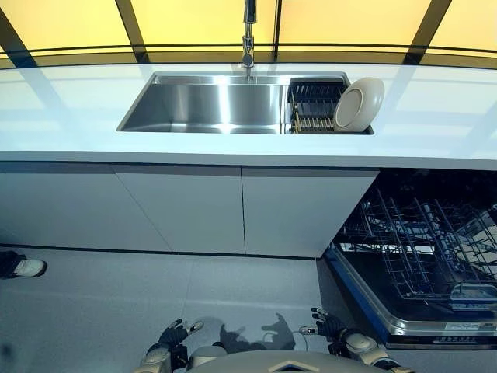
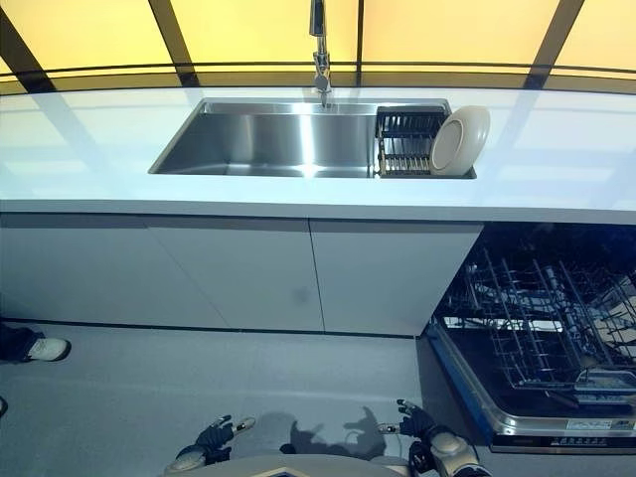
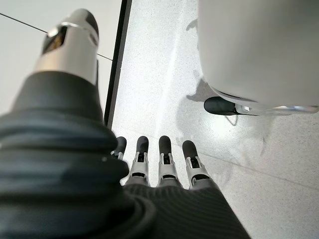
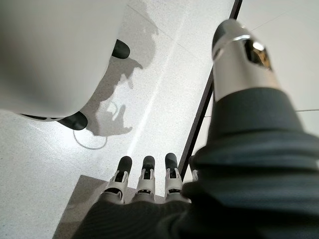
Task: Take plates into dishwasher
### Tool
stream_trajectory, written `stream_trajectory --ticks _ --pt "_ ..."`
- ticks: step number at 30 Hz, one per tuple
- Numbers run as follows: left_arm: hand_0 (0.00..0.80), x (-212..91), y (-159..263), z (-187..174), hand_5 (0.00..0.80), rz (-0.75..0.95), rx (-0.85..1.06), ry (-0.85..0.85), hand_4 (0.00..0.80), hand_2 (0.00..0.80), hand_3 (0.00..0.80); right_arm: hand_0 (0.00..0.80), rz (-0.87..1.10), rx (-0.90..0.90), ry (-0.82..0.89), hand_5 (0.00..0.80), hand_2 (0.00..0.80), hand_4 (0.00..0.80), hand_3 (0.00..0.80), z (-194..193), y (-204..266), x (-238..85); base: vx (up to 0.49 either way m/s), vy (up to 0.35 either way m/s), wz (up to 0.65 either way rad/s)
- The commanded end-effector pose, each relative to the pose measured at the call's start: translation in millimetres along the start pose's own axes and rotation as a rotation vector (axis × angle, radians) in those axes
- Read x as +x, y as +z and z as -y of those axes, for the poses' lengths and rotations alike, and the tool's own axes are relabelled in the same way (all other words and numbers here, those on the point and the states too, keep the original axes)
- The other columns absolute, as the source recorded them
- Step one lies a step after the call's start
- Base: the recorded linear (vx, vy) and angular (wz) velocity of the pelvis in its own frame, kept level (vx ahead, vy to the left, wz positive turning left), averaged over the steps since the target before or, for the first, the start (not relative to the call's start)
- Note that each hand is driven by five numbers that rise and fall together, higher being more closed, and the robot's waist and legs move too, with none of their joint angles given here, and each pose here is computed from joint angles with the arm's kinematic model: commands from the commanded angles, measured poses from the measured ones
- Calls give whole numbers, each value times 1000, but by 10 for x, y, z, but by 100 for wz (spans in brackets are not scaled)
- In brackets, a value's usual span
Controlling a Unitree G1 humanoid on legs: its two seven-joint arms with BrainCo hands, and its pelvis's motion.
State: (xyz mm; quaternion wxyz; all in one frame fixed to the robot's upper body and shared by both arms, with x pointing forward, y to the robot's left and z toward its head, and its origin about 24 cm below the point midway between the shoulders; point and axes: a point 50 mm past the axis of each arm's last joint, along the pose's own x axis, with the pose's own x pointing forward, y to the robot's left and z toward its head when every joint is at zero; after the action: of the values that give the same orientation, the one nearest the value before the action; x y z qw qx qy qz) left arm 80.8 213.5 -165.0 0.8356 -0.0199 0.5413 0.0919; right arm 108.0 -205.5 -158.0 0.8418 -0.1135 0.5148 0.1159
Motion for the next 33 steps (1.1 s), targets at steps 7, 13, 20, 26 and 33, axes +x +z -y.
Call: stream_trajectory --ticks 7,13,20,26,33 --pt "0 60 226 98 0 53 36 -21 0 0 0 0 69 -31 20 0 0 0 0 -40 293 84 0 0 0" --pt "0 57 213 77 0 50 37 -16 0 0 0 0 75 -26 21 0 0 0 0 -40 298 82 0 0 0" --pt "0 60 235 86 0 54 51 -29 0 0 0 0 95 -12 16 0 0 0 0 -37 323 82 4 -1 -4" --pt "0 68 282 106 0 62 53 -40 0 0 0 0 125 -14 -3 0 0 0 0 -2 378 78 -3 -1 -4" --pt "0 70 284 111 0 58 43 -36 0 0 0 0 176 -8 47 0 0 0 0 -34 443 75 -10 1 -2"
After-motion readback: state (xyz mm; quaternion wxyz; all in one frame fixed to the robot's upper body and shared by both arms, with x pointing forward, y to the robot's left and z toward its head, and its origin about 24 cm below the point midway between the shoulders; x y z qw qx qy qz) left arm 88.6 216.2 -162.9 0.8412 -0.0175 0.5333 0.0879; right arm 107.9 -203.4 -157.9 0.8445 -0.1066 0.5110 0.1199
